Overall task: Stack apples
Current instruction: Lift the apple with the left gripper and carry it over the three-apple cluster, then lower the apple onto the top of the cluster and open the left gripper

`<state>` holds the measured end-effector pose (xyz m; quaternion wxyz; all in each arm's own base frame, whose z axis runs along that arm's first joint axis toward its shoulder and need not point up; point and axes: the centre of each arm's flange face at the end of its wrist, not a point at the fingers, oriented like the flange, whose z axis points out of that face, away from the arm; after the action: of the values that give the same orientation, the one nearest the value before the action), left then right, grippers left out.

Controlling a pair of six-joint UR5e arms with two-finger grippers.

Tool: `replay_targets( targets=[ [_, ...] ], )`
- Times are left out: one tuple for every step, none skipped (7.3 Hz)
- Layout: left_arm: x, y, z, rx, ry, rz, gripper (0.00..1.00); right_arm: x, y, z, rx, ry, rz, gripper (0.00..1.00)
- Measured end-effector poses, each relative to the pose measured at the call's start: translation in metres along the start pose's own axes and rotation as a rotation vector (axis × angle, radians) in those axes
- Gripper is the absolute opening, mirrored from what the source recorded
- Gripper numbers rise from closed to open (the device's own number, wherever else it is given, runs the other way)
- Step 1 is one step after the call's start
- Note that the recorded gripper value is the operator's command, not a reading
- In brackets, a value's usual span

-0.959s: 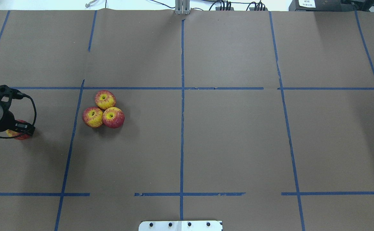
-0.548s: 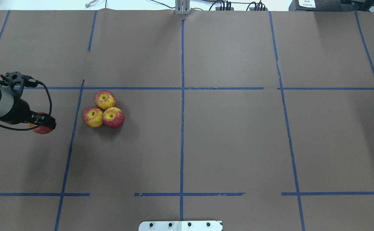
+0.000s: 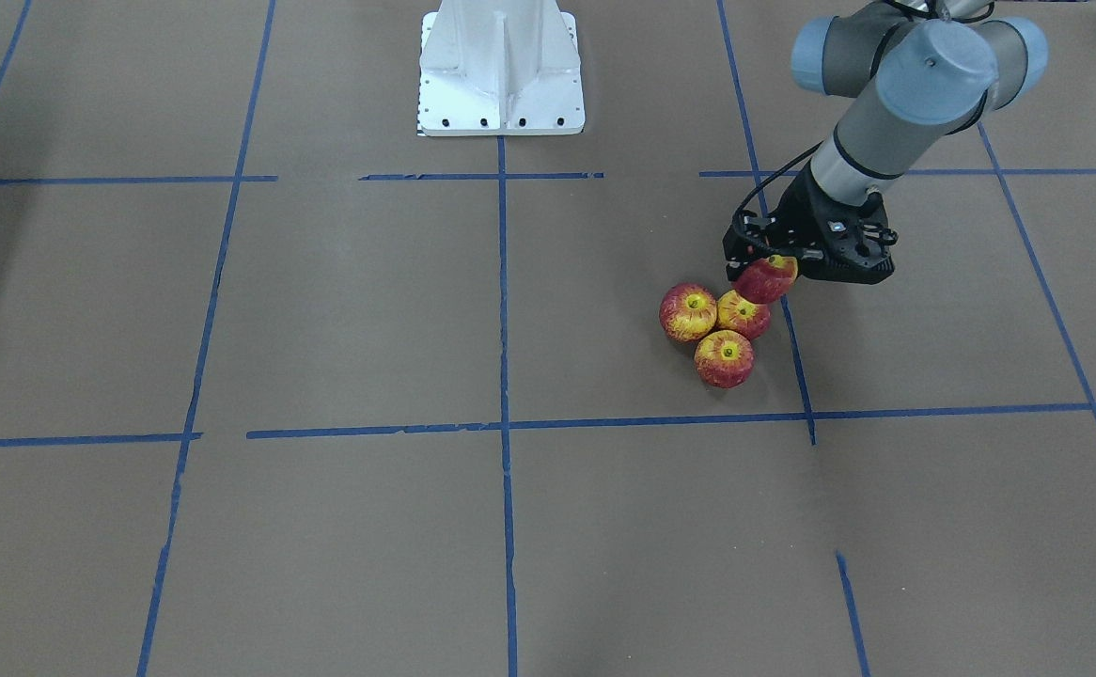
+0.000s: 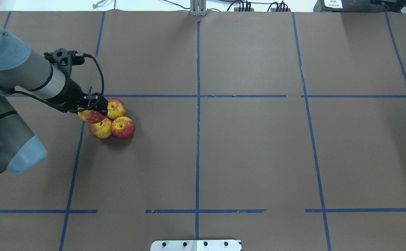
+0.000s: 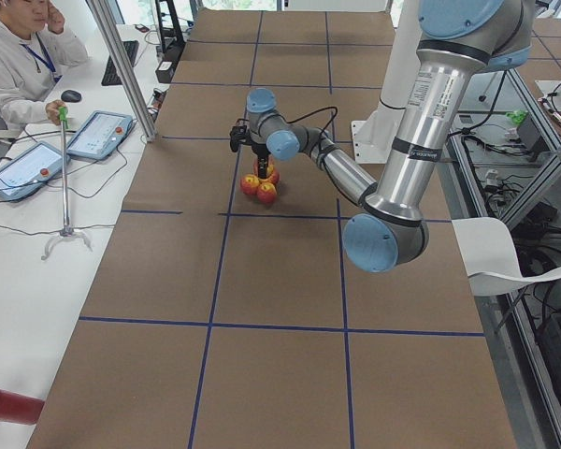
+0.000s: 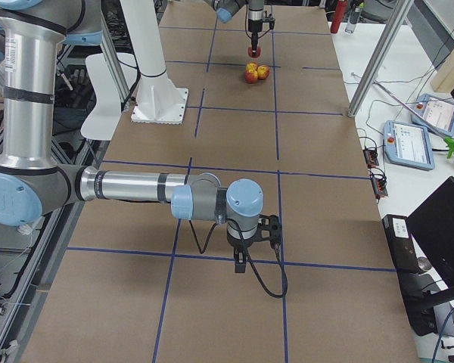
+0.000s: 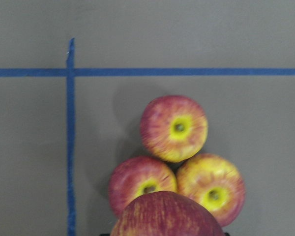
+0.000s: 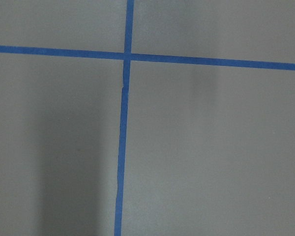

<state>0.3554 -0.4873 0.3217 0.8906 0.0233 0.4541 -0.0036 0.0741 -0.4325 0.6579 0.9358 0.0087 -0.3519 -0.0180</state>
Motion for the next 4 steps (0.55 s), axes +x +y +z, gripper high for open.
replay_targets(
  targets=[
    [0.008,-0.009,0.008,-0.007,-0.011,-0.009,0.00,0.000,0.000,0.000,0.000,0.000,0.000,1.00],
    [0.010,-0.013,0.013,-0.012,-0.020,-0.014,0.00,0.000,0.000,0.000,0.000,0.000,0.000,1.00],
    [0.012,-0.012,0.021,-0.015,-0.032,-0.016,0.00,0.000,0.000,0.000,0.000,0.000,0.000,1.00],
    [0.014,-0.007,0.034,-0.017,-0.052,-0.014,0.00,0.000,0.000,0.000,0.000,0.000,0.000,1.00]
  ],
)
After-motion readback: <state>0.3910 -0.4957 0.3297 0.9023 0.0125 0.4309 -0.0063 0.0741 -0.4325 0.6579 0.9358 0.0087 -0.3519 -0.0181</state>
